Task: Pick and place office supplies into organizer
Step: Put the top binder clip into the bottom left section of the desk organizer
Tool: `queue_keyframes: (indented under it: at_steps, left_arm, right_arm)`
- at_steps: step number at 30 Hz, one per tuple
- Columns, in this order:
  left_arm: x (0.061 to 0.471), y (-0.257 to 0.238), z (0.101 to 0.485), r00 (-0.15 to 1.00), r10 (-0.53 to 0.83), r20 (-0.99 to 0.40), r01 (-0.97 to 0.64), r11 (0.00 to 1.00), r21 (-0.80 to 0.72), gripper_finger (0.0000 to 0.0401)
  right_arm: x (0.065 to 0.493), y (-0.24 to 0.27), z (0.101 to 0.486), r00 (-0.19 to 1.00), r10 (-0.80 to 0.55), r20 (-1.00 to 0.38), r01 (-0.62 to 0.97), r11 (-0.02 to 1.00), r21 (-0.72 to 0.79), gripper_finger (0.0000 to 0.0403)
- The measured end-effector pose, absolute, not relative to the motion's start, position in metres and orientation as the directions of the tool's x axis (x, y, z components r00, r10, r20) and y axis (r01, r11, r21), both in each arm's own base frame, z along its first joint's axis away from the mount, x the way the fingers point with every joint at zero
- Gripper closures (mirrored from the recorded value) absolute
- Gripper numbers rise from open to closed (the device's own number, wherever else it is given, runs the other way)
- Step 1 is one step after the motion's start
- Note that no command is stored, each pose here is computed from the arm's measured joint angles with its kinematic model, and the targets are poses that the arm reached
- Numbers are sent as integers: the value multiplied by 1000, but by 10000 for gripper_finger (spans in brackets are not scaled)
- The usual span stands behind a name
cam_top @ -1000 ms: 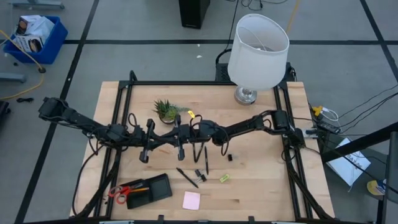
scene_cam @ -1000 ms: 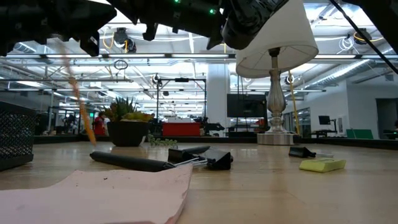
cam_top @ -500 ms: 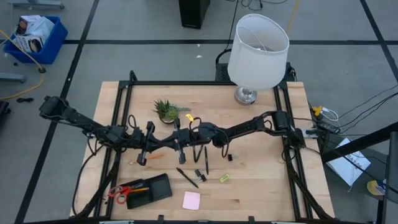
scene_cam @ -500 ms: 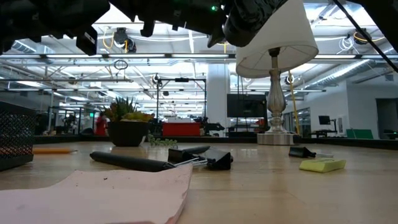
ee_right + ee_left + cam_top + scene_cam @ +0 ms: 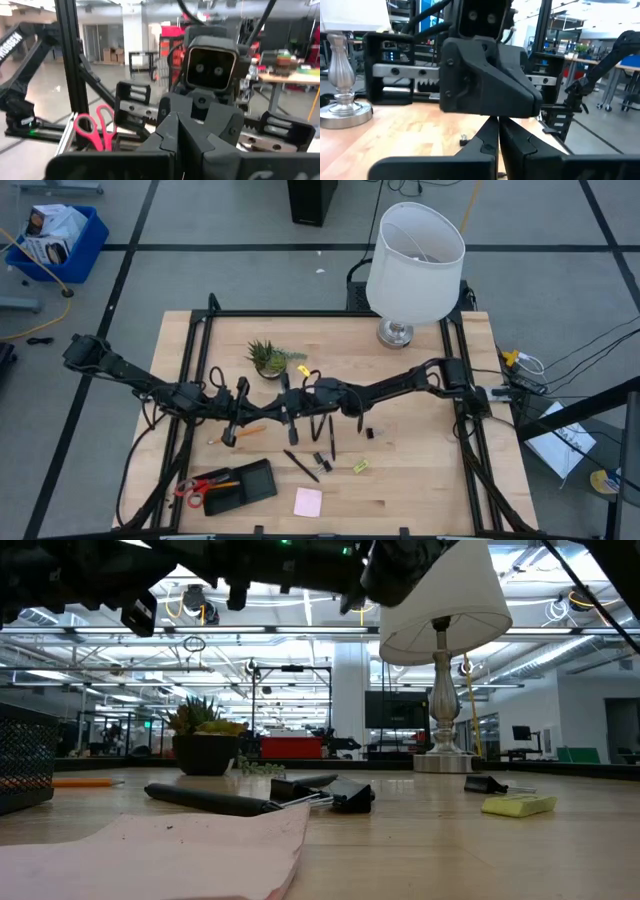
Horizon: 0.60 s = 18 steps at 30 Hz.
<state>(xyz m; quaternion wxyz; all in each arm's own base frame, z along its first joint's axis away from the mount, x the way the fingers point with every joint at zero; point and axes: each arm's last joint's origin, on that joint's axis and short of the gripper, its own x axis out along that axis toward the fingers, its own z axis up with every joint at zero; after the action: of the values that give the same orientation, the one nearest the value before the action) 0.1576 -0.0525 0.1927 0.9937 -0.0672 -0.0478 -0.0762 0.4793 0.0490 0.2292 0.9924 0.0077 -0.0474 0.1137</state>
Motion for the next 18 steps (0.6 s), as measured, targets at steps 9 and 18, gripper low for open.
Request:
queue_keyframes:
  at_steps: [9,18]
  left_arm:
    - [154,-51,197,981,-143,130,171,958,-232,356]
    - [153,-51,196,983,-144,116,165,965,-204,332]
  right_arm:
    - [438,76,257,962,221,-159,-228,973,-30,398]
    - [405,113,241,882,454,-127,-424,882,207,345]
